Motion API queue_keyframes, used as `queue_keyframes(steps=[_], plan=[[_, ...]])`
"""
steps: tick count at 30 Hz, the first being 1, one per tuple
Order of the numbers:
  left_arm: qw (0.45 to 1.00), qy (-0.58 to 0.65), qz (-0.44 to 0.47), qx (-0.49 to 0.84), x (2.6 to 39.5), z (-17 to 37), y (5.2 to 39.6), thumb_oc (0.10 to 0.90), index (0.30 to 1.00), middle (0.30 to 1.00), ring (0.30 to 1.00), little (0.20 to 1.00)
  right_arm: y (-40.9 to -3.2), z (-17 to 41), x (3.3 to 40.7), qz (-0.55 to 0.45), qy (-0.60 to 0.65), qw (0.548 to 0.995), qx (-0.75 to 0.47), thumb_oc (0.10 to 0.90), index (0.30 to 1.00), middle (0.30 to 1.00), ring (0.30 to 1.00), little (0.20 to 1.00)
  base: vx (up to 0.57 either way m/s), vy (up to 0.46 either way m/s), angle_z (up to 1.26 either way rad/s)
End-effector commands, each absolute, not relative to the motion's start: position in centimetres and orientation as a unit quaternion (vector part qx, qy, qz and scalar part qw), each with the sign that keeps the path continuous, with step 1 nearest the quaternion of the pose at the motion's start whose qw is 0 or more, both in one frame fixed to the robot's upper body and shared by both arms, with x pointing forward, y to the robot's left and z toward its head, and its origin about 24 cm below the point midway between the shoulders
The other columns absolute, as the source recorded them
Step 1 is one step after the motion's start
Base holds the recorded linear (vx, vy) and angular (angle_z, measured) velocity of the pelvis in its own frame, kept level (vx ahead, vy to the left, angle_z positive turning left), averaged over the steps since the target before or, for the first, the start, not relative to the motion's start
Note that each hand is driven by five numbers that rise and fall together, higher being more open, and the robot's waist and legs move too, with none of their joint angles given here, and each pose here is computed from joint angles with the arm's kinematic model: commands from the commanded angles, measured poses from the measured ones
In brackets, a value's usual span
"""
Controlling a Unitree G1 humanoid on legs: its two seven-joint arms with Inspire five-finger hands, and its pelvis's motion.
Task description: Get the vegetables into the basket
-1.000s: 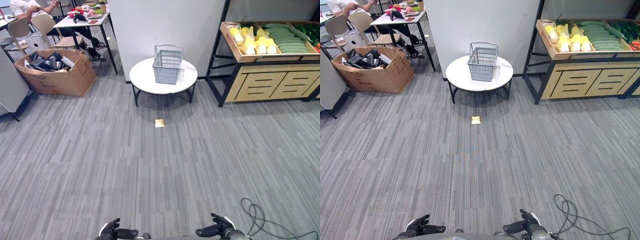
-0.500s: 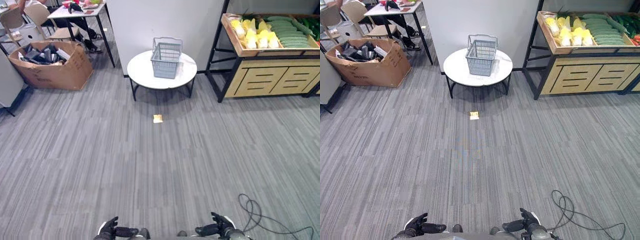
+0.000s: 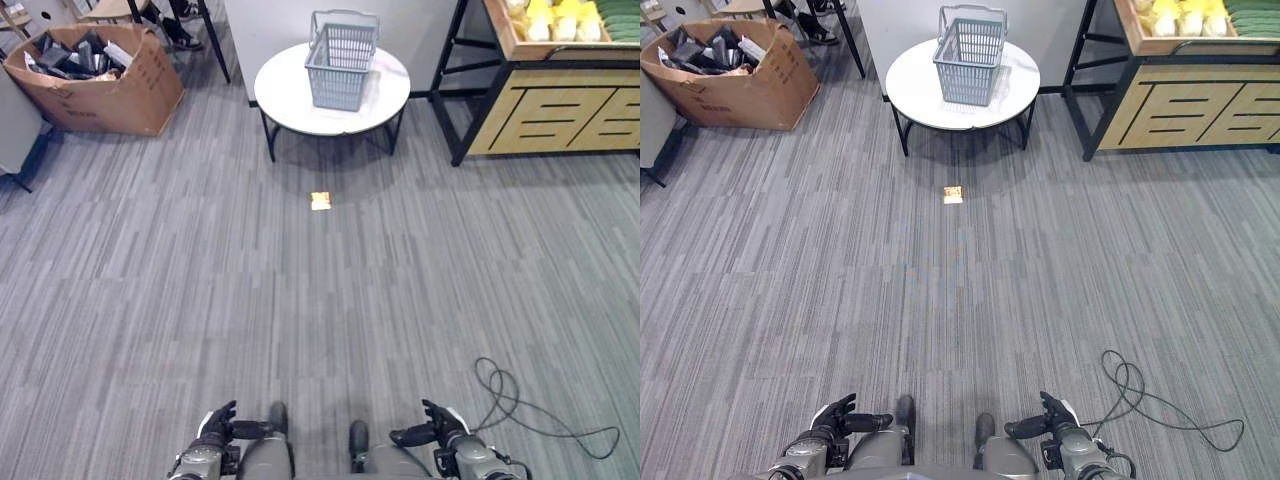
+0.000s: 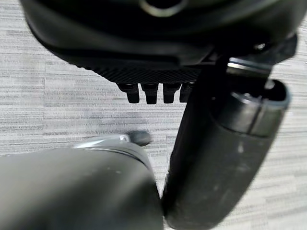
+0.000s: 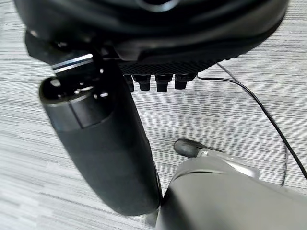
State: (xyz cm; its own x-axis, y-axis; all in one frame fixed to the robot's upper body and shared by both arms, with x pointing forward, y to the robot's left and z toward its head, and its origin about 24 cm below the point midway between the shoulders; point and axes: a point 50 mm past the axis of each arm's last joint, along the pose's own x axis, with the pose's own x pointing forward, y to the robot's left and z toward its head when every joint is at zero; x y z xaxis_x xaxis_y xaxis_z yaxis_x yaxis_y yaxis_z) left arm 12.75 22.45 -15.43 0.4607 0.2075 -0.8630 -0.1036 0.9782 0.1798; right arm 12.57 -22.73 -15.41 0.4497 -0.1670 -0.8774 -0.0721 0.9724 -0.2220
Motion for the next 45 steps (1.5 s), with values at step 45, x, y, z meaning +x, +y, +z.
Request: queue_keyframes(steps=[45], plan=[[0.842, 0.533, 0.072, 0.04, 10.6, -16.3, 21.0, 0.9, 1.0, 1.0, 1.0, 1.0, -26.4, -15.1, 10.0, -0.053, 0.548, 0.82, -0.158, 0.9, 1.0, 1.0, 1.0, 1.0, 0.19, 0.024, 0.05]])
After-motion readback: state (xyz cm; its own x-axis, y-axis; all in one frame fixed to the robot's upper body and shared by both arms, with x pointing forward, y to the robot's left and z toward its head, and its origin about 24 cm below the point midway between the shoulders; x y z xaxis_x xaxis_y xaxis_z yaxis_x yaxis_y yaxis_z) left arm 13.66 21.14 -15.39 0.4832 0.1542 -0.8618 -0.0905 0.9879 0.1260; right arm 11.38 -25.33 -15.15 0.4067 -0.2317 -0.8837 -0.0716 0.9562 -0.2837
